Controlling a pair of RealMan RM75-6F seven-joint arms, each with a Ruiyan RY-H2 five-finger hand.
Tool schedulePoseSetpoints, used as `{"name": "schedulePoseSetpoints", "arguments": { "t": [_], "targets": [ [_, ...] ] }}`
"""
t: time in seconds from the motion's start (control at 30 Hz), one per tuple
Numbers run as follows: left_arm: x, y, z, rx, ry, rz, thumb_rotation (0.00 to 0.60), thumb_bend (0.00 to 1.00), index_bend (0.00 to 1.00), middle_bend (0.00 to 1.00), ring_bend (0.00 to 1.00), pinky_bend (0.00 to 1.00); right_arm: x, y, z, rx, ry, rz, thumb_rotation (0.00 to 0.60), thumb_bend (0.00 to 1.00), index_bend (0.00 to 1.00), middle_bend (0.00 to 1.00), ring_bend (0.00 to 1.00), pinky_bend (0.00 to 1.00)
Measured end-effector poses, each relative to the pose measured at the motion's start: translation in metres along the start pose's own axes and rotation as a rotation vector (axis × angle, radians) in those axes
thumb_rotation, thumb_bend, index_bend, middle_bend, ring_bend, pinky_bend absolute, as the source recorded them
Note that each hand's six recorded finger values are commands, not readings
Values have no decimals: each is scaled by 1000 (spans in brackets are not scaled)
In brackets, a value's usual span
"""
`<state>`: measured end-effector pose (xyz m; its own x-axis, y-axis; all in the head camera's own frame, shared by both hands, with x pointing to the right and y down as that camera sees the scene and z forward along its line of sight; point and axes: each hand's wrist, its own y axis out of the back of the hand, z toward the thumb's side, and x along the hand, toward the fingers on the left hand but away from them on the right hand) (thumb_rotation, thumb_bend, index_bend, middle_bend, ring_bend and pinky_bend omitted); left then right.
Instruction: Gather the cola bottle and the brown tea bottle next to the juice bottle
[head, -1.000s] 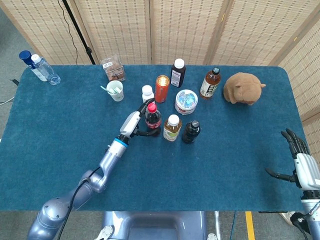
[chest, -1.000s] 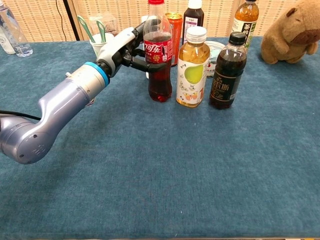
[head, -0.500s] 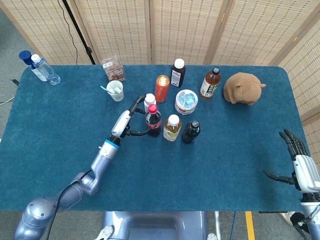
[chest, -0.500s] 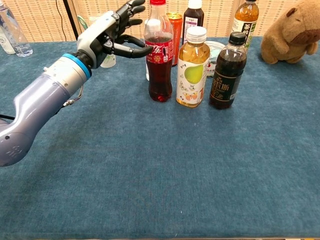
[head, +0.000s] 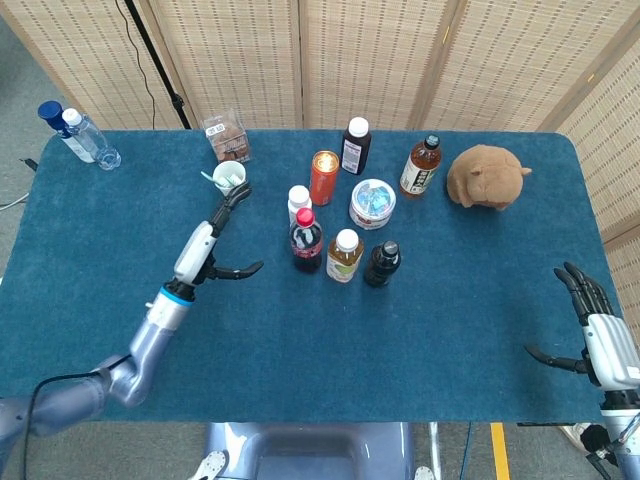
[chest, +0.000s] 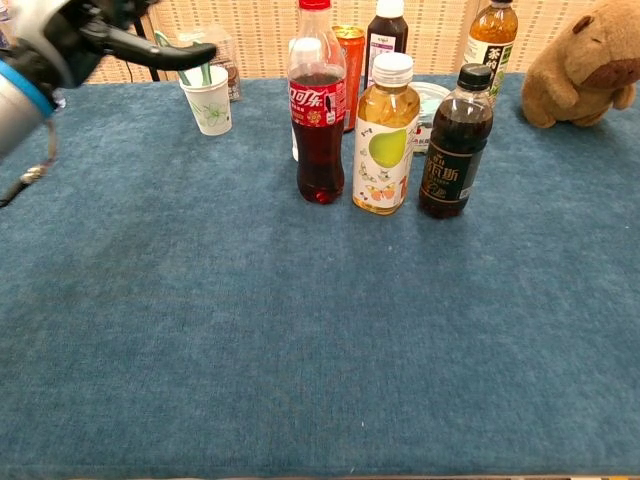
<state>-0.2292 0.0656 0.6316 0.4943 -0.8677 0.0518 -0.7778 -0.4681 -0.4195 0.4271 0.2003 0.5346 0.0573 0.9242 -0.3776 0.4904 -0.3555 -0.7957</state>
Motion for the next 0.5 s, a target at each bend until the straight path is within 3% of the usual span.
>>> {"name": "schedulePoseSetpoints", "arguments": {
  "t": [0.23, 0.4, 0.5],
  "targets": [
    [-69, 59, 7, 279, 137, -14, 600, 242, 0, 0, 0, 0, 4, 4, 4, 51, 7, -7, 600, 0, 0, 0, 0, 0],
    [-136, 104, 5, 473, 320, -34, 600, 240, 0, 0, 0, 0, 7, 9, 2, 199, -10, -43, 600, 0, 0, 0, 0, 0],
    [-176, 124, 5, 535, 420, -20, 600, 219, 0, 0, 0, 0, 8, 11, 1, 313, -29, -73, 600, 0, 0, 0, 0, 0]
  ]
}}
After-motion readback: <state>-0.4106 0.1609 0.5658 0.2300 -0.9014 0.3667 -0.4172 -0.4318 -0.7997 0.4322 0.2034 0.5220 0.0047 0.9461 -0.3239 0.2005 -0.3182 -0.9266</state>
